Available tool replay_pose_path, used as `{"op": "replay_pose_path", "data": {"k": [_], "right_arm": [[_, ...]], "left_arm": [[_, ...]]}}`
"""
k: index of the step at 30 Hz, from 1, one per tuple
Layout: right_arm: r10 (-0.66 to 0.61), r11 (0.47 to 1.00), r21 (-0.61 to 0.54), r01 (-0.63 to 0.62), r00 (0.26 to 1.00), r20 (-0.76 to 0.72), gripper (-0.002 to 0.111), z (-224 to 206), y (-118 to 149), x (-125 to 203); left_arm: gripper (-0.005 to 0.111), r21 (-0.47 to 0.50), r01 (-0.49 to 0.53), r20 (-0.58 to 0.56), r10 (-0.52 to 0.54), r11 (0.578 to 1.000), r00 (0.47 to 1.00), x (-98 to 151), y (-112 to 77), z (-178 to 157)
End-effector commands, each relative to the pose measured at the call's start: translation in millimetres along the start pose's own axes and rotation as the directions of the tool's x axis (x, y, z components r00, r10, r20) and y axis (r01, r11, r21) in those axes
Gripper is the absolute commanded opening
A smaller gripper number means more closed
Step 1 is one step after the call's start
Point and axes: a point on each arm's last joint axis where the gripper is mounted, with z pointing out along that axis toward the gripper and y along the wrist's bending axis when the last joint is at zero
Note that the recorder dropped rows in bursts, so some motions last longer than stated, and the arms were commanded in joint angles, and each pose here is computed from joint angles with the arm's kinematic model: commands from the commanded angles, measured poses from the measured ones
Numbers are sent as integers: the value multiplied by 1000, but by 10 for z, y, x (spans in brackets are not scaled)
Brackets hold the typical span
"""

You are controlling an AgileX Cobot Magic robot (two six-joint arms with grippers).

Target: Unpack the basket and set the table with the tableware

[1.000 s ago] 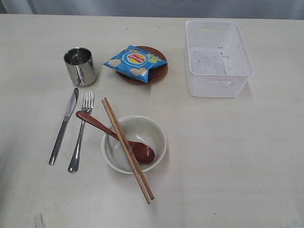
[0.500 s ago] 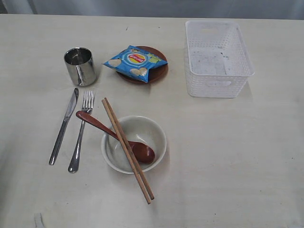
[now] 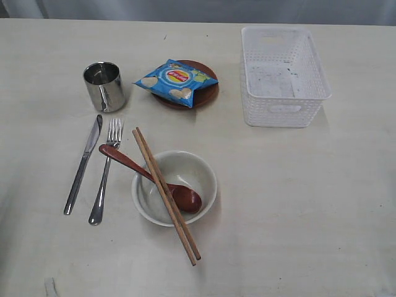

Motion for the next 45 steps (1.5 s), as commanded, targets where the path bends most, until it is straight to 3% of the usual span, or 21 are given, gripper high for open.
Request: {"op": "replay_pose_path", "data": {"k": [1,45], "right_arm": [[-10,999,30,14,993,-120,0,-19,-31,127],[-5,1000,29,9,993,-118,0,-19,-29,125]], "left_arm": [[0,-4,-9,9,9,1000,1000,3,3,1],[0,-4,-9,9,9,1000,1000,3,3,1]]}}
